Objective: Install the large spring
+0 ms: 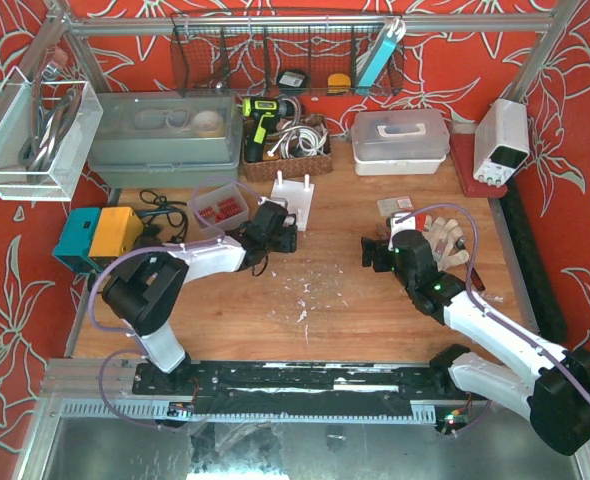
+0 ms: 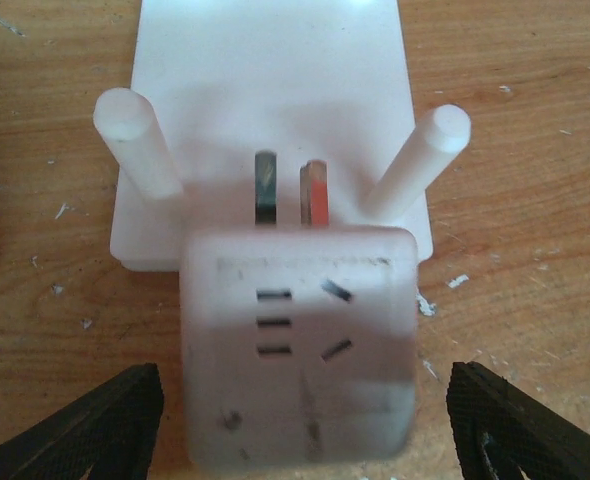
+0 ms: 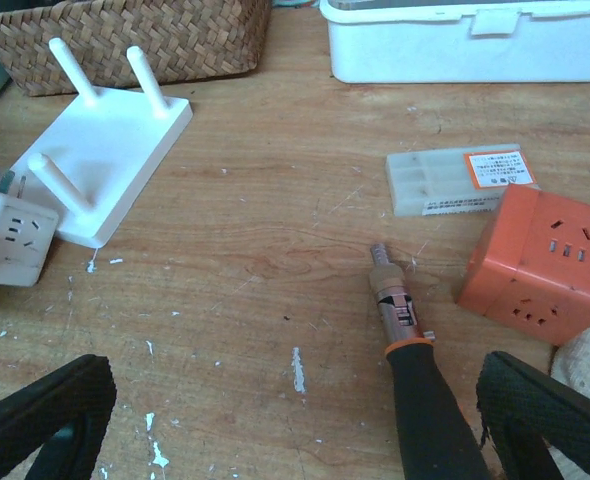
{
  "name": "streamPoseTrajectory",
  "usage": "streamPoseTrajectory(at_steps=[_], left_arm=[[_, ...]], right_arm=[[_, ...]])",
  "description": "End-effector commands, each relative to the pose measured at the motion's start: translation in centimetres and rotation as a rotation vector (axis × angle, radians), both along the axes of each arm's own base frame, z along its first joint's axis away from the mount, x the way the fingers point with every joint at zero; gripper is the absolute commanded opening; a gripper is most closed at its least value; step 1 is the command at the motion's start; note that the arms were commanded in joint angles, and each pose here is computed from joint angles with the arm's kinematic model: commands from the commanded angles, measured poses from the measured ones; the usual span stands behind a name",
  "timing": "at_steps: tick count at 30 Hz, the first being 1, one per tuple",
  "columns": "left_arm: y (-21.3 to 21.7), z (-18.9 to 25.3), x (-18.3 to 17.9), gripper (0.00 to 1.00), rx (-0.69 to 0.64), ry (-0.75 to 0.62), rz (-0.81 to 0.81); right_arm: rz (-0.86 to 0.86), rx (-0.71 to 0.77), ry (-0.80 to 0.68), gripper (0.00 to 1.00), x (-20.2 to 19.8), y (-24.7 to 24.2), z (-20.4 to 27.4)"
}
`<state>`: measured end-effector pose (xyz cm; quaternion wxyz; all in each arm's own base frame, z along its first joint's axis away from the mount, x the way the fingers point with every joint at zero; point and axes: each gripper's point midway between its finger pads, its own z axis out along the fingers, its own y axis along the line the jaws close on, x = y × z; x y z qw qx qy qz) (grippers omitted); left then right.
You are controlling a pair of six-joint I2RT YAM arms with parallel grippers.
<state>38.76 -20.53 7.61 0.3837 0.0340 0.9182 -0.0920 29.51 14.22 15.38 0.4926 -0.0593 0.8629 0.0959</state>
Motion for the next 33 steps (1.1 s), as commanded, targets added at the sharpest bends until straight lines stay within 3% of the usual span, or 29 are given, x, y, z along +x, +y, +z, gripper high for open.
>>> streamPoseTrajectory(at_steps=[1,9,22,33], left_arm=[[0.5,-0.3,1.1,0.78,0.036,-0.014,0.033],[0.3,-0.7,1.7,0.78,0.055,-0.017,0.03],[-0.1,-2.6,1.5,0.69,0.078,0.025,-0.008],[4.6,-0.8,-2.6,0.35,0.078,0.016,0.141]], right_arm=[[0.014,0.002,-0.015,0.99,0.0,0.3,0.2],[0.013,0.001,-0.017,0.99,0.0,0.3,0.2],[0.003,-0.005,-0.023,0.99,0.1,0.1,0.3],[0.005,-0.004,-0.023,0.99,0.0,0.1,0.3]])
